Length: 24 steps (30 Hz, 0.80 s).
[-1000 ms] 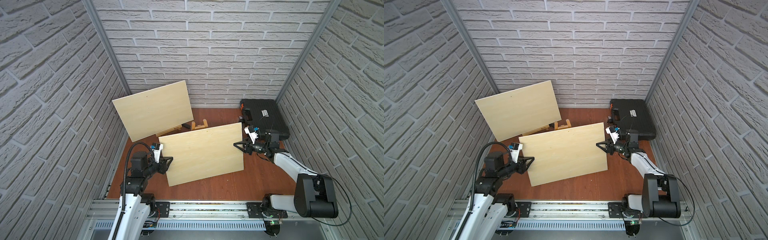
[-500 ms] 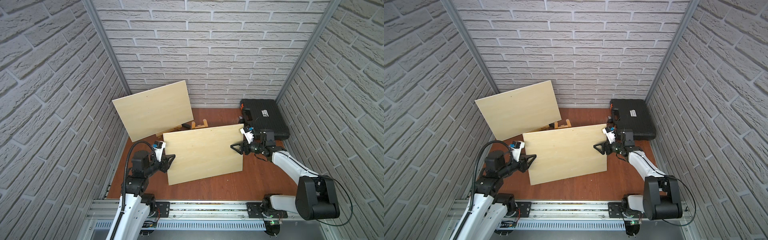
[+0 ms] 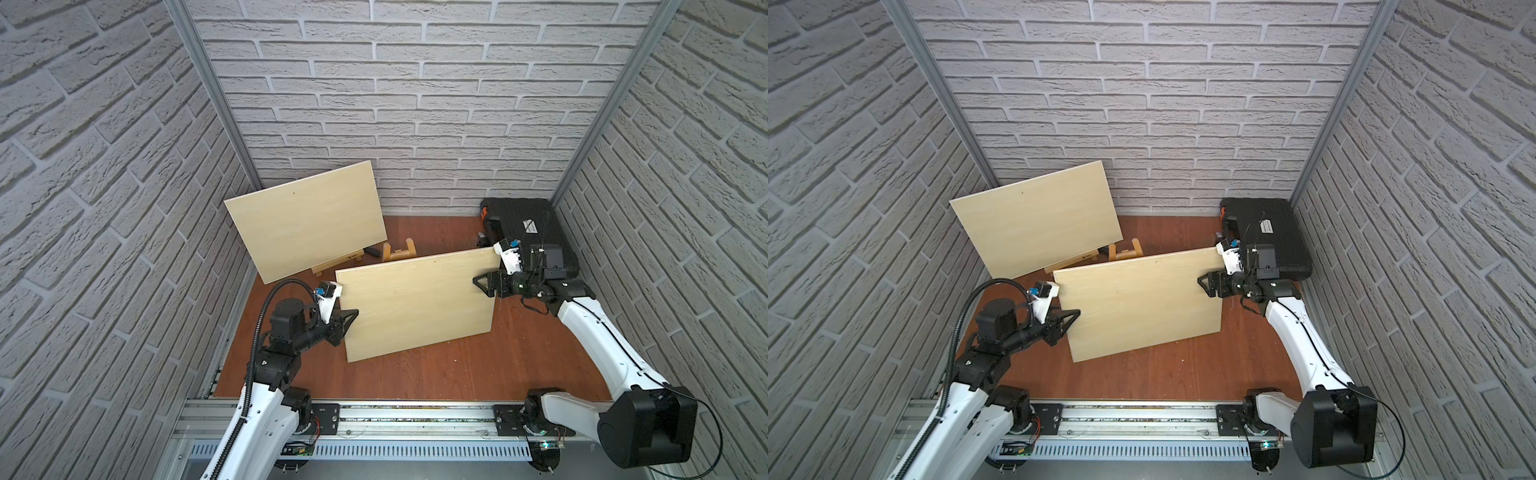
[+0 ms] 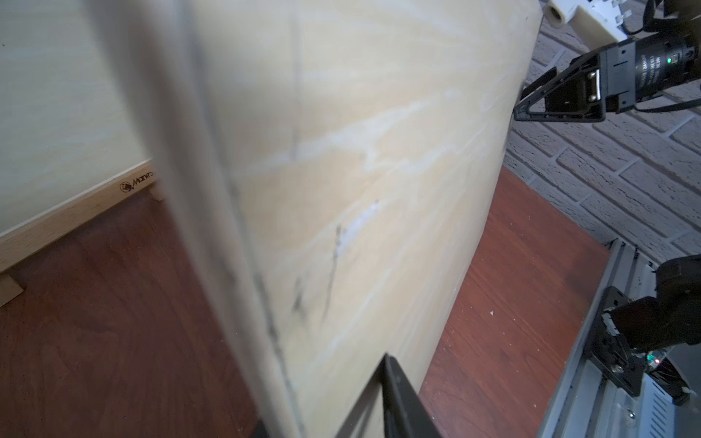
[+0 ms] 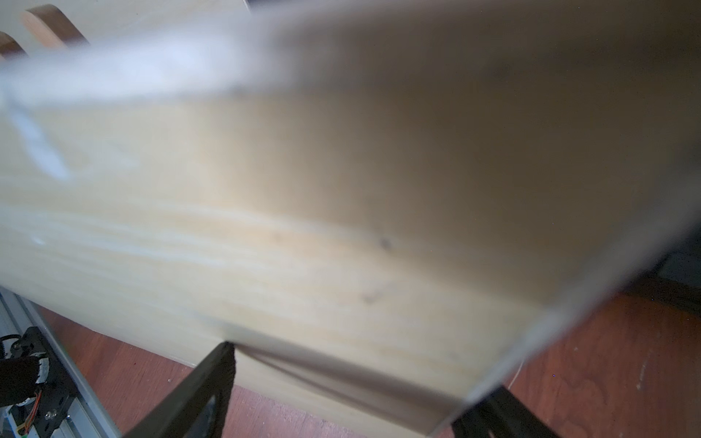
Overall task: Disassemble the easel
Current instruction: Place the drawing board at the corner of the board.
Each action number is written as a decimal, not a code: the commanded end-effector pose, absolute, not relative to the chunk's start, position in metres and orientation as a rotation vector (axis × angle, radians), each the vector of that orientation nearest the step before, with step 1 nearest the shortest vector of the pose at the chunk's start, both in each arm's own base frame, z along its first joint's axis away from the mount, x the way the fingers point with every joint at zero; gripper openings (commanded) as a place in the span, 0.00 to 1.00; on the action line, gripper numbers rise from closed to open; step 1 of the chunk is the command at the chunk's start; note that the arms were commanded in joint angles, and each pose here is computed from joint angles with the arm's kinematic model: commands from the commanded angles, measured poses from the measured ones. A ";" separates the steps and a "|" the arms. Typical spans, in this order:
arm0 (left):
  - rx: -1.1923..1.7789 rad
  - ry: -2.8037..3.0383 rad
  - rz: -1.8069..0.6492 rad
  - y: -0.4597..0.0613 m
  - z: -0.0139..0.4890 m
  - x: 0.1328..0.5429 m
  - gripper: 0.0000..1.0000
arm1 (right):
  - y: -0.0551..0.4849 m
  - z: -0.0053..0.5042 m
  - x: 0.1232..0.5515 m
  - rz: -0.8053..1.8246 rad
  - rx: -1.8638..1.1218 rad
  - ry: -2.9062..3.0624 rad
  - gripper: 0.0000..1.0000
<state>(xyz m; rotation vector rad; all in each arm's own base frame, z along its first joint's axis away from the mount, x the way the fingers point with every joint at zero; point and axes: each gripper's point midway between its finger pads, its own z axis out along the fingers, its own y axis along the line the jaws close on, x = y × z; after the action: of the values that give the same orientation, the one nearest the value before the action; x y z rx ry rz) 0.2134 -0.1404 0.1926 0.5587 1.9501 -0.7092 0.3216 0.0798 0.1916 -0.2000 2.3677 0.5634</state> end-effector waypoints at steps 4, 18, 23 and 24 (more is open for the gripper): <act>0.633 1.694 -0.695 -0.152 0.245 0.221 0.06 | 0.079 0.211 0.301 0.582 -0.152 2.364 0.86; 0.658 1.666 -0.782 -0.165 0.247 0.220 0.02 | 0.050 0.262 0.285 0.422 -0.082 2.380 0.89; 0.646 1.670 -0.817 -0.172 0.245 0.222 0.00 | 0.050 0.286 0.281 0.423 -0.087 2.331 0.89; 0.637 1.666 -0.828 -0.173 0.245 0.222 0.00 | 0.052 0.290 0.281 0.431 -0.091 2.321 0.89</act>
<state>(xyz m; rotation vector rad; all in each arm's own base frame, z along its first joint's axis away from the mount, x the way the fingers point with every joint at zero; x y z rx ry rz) 0.2078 -0.1731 0.2116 0.6284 1.8463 -0.9092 0.2869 0.0507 0.2730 -0.0864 2.3585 0.4238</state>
